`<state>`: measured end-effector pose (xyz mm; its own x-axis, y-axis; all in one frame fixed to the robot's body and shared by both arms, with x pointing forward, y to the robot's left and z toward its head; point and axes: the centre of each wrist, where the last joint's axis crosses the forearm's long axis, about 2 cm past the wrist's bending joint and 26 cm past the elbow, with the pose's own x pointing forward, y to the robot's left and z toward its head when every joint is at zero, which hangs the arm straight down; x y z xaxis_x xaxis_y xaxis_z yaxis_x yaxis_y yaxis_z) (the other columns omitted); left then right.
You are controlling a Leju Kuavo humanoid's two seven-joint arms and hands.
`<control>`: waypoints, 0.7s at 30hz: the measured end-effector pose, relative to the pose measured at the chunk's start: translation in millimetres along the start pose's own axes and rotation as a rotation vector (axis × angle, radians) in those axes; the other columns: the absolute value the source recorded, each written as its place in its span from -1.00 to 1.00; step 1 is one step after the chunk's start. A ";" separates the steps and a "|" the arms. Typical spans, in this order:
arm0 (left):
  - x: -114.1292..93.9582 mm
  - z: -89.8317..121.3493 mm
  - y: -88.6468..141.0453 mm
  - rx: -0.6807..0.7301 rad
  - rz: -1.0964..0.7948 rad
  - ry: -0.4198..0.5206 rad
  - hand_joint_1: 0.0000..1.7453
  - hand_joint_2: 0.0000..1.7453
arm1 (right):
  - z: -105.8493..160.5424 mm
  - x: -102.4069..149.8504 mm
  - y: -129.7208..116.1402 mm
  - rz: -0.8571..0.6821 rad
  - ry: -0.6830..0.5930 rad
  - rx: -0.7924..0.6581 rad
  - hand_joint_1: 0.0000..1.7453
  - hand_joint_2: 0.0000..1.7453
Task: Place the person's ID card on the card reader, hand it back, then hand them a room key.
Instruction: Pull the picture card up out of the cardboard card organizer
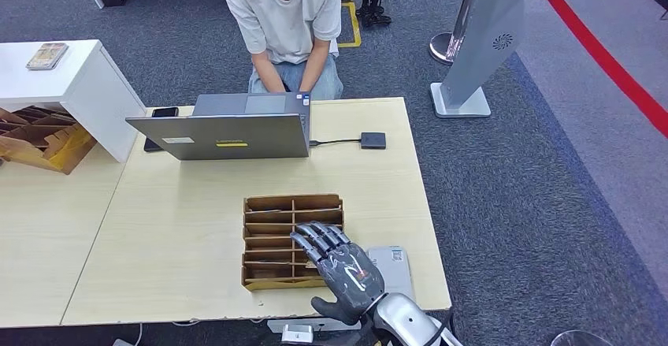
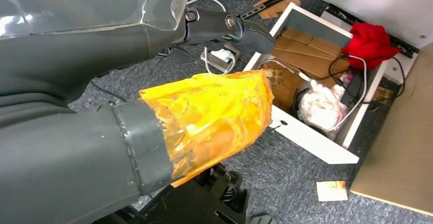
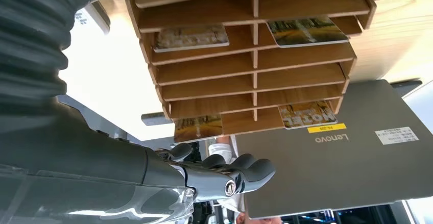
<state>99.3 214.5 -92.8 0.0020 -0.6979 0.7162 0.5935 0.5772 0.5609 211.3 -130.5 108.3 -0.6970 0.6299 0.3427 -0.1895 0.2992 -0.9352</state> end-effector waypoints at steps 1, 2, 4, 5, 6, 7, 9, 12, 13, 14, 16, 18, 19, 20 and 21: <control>-0.1 0.2 -0.1 0.000 -0.001 -0.004 -1.00 -1.00 | 1.2 -0.7 1.5 -0.001 0.000 -0.002 -0.69 1.00; -0.2 0.3 -0.1 0.000 -0.002 -0.007 -1.00 -1.00 | 2.0 -1.2 2.5 -0.001 0.000 -0.004 -0.62 1.00; -0.4 0.4 0.0 0.000 -0.003 -0.011 -1.00 -1.00 | 2.8 -2.0 3.6 0.000 0.002 -0.004 -0.66 1.00; -0.6 0.5 0.1 0.000 -0.004 -0.011 -1.00 -1.00 | 3.1 -2.3 3.9 0.000 0.003 -0.003 -0.61 1.00; -0.8 0.6 0.2 0.000 -0.005 -0.012 -1.00 -1.00 | 3.4 -2.7 4.2 0.000 0.004 -0.003 -0.50 1.00; -1.0 0.7 0.4 -0.001 -0.006 -0.013 -1.00 -1.00 | 3.7 -3.0 4.3 0.000 0.004 -0.002 -0.37 1.00; -1.2 0.7 0.5 -0.002 -0.009 -0.014 -1.00 -1.00 | 4.0 -3.3 4.3 0.001 0.005 -0.001 -0.12 1.00; -1.1 0.7 0.5 -0.003 -0.010 -0.015 -1.00 -1.00 | 4.5 -3.8 4.4 0.000 0.006 0.000 -0.06 1.00; -1.1 0.7 0.5 -0.002 -0.010 -0.015 -1.00 -1.00 | 4.6 -4.0 4.5 0.000 0.006 0.001 -0.07 1.00; -1.1 0.7 0.5 -0.002 -0.010 -0.015 -1.00 -1.00 | 4.8 -4.1 4.6 -0.001 0.006 0.001 -0.07 1.00; -1.1 0.7 0.5 -0.002 -0.010 -0.015 -1.00 -1.00 | 5.1 -4.3 4.7 -0.001 0.007 0.001 -0.07 1.00; -0.9 0.6 0.4 -0.003 -0.011 -0.016 -1.00 -1.00 | 5.3 -4.5 4.8 -0.002 0.007 0.002 -0.08 1.00; -0.9 0.6 0.4 -0.004 -0.013 -0.018 -1.00 -1.00 | 5.4 -4.7 4.9 -0.002 0.008 0.003 -0.08 1.00; -0.7 0.5 0.4 -0.006 -0.014 -0.019 -1.00 -1.00 | 5.5 -4.8 5.1 -0.002 0.008 0.004 -0.08 1.00; -0.6 0.4 0.3 -0.007 -0.016 -0.021 -1.00 -1.00 | 5.7 -5.0 5.2 -0.002 0.008 0.004 -0.10 1.00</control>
<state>99.2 215.3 -92.9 -0.0240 -0.6978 0.7159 0.5992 0.5632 0.5690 209.8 -136.1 101.2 -0.6908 0.6354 0.3450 -0.1937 0.2972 -0.9350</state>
